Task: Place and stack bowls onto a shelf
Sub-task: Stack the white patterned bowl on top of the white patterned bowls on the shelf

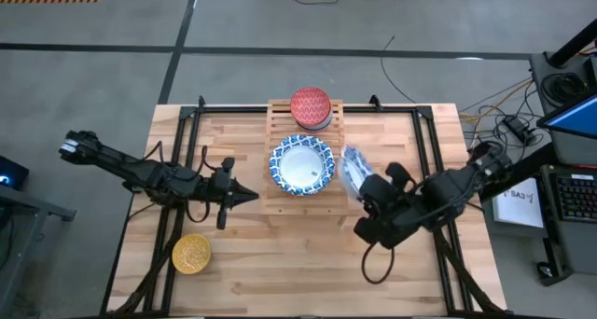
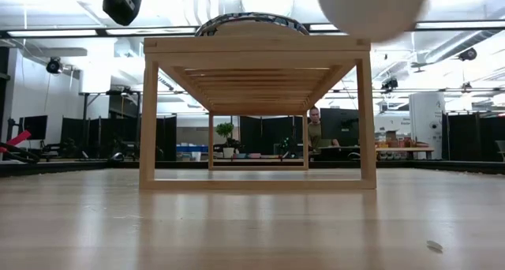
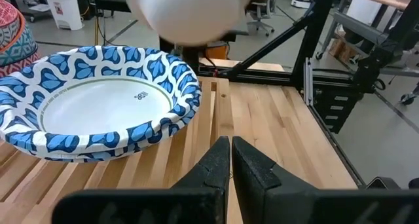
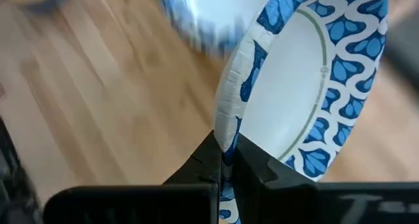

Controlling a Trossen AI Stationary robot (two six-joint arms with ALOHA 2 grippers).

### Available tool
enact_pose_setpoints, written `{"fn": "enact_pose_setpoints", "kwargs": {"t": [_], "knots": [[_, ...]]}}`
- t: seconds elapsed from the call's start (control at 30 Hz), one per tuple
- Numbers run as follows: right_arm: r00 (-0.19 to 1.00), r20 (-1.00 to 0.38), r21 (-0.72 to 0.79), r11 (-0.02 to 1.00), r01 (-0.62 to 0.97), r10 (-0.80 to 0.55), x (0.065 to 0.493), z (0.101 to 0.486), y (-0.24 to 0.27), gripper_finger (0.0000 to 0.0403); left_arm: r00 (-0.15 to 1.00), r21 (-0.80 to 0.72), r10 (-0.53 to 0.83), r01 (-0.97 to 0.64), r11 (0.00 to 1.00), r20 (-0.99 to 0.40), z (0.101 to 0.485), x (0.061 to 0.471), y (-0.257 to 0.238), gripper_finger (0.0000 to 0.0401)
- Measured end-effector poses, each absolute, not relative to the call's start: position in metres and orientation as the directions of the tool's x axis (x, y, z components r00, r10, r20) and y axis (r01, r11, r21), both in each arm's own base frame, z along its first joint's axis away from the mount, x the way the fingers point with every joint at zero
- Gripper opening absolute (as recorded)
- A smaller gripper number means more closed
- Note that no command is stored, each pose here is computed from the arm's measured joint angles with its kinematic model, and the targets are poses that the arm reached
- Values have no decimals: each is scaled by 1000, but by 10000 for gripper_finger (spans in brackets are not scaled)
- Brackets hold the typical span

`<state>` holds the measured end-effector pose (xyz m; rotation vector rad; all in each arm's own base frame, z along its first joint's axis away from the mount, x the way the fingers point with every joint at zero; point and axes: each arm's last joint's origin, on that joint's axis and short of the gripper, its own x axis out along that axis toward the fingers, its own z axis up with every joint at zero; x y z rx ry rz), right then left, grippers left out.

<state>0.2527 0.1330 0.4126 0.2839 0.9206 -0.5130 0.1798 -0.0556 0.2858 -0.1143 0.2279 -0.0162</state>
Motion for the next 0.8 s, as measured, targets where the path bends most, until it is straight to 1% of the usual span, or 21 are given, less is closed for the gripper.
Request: {"fn": "enact_pose_setpoints", "kwargs": {"t": [0.1, 0.2, 0.27, 0.33, 0.43, 0.53, 0.6, 0.8], "knots": [[596, -734, -41, 897, 441, -326, 254, 431, 131, 11, 974, -114, -23, -2, 994, -224, 286, 180, -55, 0], [675, -669, -138, 944, 299, -311, 260, 443, 131, 11, 975, -107, 7, -31, 994, -220, 286, 180, -55, 0], [718, -631, -216, 956, 198, -292, 266, 448, 131, 11, 975, -104, 20, -44, 994, -219, 286, 180, -54, 0], [749, -601, -320, 943, 95, -279, 273, 449, 132, 11, 976, -102, 22, -45, 994, -218, 286, 180, -54, 0], [762, -584, -477, 878, -42, -281, 280, 447, 130, 11, 976, -100, 22, -45, 994, -217, 286, 180, -54, 0], [752, -586, -578, 807, -126, -303, 287, 442, 125, 11, 976, -101, 22, -45, 994, -217, 286, 180, -54, 0], [732, -598, -607, 781, -148, -326, 293, 436, 119, 11, 976, -101, 22, -45, 994, -218, 286, 180, -54, 0], [656, -640, -641, 748, -170, -399, 316, 413, 104, 11, 976, -104, 21, -44, 994, -219, 286, 180, -54, 0]]}}
